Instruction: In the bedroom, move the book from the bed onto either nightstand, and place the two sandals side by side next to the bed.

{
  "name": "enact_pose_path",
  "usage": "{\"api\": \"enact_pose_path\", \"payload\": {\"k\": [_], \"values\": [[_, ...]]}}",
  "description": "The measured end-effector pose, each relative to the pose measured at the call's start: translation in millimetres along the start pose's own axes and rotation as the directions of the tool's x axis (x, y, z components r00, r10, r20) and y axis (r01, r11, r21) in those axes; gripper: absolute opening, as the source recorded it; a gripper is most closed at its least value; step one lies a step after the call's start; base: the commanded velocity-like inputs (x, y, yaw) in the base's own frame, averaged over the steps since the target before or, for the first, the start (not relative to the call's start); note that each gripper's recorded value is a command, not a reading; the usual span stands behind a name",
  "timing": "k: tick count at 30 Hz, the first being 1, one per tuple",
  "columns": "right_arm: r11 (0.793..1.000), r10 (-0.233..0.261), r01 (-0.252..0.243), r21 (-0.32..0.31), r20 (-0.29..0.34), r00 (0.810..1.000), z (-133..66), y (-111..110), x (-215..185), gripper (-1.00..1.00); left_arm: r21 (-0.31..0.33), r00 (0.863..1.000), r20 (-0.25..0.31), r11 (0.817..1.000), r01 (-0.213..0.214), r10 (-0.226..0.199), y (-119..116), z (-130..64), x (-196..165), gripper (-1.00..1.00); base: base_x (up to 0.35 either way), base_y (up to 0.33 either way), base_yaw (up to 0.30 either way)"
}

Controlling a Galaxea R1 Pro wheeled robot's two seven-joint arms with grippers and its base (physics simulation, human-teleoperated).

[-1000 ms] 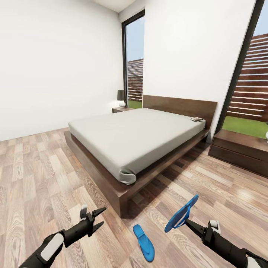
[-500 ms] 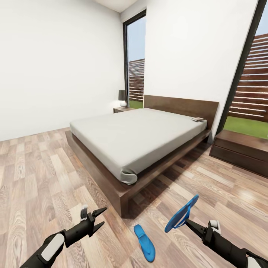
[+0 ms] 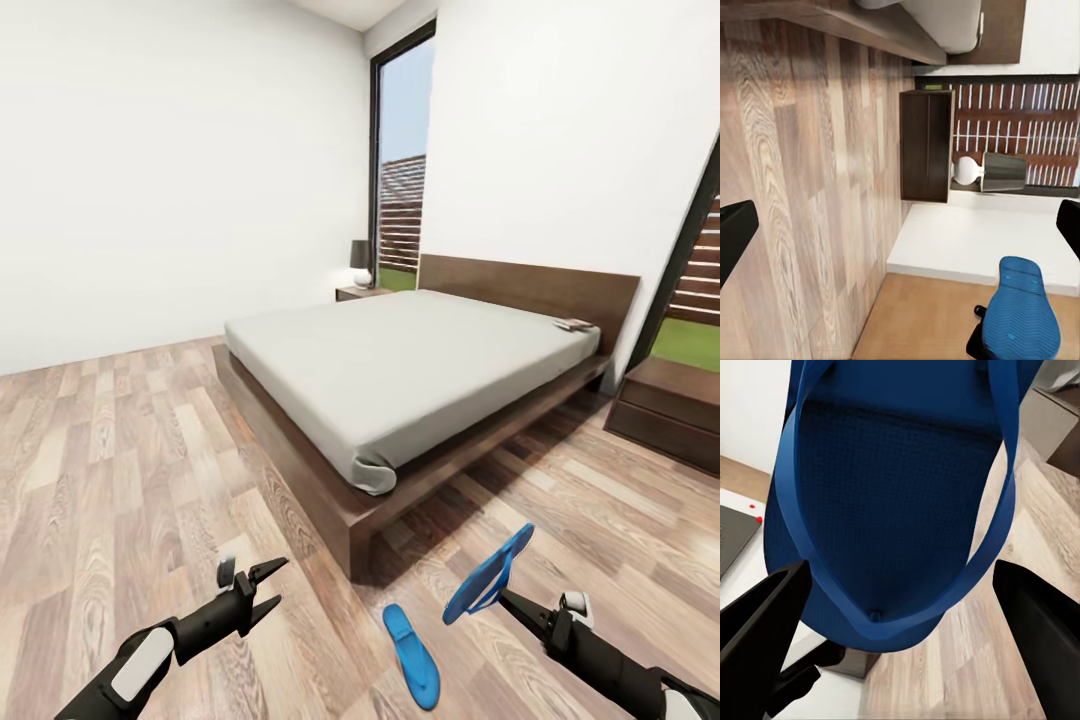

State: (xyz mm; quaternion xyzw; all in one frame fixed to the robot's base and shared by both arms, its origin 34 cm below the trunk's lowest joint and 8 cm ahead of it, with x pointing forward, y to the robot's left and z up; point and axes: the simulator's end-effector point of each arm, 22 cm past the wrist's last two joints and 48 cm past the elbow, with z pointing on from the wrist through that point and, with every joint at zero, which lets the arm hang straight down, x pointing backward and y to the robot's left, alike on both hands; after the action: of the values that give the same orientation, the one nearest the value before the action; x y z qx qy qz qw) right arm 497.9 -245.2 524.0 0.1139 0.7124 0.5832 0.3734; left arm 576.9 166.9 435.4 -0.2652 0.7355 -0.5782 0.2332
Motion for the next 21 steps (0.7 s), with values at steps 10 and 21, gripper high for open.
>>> {"api": "enact_pose_path", "payload": {"k": [10,21], "values": [[1.0,0.002,-0.002,0.003,-0.001,1.0,0.1,-1.7,0.7,-1.0,-0.002,1.0,-0.002,1.0,0.004,-0.004,1.7,1.1,1.3,1.0,0.0,0.0,0.237],[1.0,0.005,-0.005,0.006,-0.003,1.0,0.2,-3.4,1.6,-1.0,-0.003,1.0,-0.004,1.0,0.007,-0.007,3.1,2.9,2.8,1.0,0.0,0.0,0.235]]}}
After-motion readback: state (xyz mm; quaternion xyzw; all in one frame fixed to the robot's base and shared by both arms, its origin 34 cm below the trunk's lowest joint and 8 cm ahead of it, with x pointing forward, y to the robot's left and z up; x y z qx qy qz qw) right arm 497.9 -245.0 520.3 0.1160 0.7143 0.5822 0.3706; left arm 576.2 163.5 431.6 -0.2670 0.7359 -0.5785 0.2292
